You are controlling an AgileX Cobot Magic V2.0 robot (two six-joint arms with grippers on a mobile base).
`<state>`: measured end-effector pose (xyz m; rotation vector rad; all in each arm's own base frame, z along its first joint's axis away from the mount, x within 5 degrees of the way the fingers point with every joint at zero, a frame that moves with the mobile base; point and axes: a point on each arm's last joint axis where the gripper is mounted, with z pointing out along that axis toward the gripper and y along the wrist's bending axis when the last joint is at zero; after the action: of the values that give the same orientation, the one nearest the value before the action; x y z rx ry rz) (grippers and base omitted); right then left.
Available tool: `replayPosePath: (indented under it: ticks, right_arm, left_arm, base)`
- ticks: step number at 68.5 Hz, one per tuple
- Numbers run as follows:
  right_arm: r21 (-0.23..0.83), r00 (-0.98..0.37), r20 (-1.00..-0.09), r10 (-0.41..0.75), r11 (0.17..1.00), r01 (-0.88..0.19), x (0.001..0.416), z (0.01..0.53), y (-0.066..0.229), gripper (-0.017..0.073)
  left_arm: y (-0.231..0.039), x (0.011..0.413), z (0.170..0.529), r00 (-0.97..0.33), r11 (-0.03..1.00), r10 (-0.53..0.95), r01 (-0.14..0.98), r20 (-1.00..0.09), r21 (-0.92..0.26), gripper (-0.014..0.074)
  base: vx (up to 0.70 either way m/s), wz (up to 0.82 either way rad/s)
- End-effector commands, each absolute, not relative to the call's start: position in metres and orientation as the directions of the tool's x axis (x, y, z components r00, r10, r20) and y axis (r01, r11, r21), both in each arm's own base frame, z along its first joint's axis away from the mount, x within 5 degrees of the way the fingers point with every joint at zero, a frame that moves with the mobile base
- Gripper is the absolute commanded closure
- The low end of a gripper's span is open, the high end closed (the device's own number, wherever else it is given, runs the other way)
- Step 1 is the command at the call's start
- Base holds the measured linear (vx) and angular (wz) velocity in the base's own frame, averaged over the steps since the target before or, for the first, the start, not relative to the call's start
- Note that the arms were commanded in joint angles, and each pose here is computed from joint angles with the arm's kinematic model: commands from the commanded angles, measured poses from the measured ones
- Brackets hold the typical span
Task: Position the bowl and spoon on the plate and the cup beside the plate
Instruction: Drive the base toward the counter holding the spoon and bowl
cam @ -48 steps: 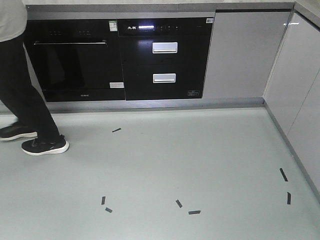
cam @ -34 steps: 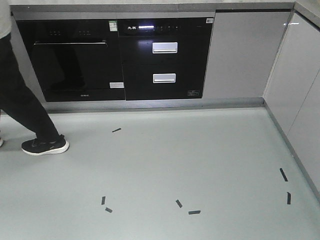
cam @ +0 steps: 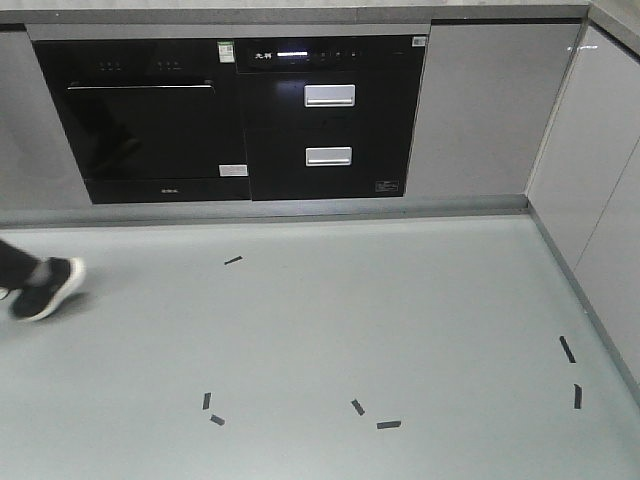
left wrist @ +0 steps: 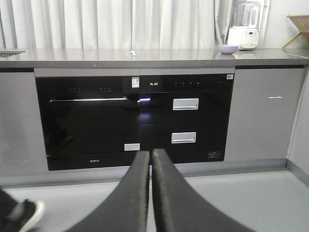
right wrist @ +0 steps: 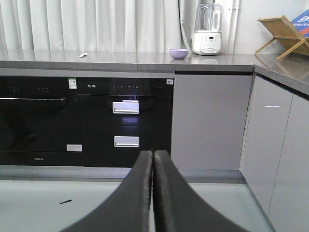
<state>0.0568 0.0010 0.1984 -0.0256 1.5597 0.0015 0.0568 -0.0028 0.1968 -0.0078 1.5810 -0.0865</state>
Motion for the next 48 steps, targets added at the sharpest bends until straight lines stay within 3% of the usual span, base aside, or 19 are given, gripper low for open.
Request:
replayPosePath:
  ticks: [1, 48]
  right_arm:
    - [-0.019, 0.098, -0.995, -0.018, 1.000, -0.012, 0.0555, 0.2054, 0.0008, 0.0563]
    - [-0.019, 0.098, -0.995, -0.018, 1.000, -0.012, 0.0555, 0.2054, 0.0008, 0.0563]
  left_arm:
    - [-0.0028, 0.0547, 0.2125, 0.092, 0.995, -0.082, 0.058, -0.992, -0.077, 0.0600]
    - [-0.0028, 0.0547, 0.2125, 0.092, 0.995, -0.082, 0.058, -0.992, -0.077, 0.0600]
  base:
    - [0.00, 0.00]
    - [0.00, 0.00]
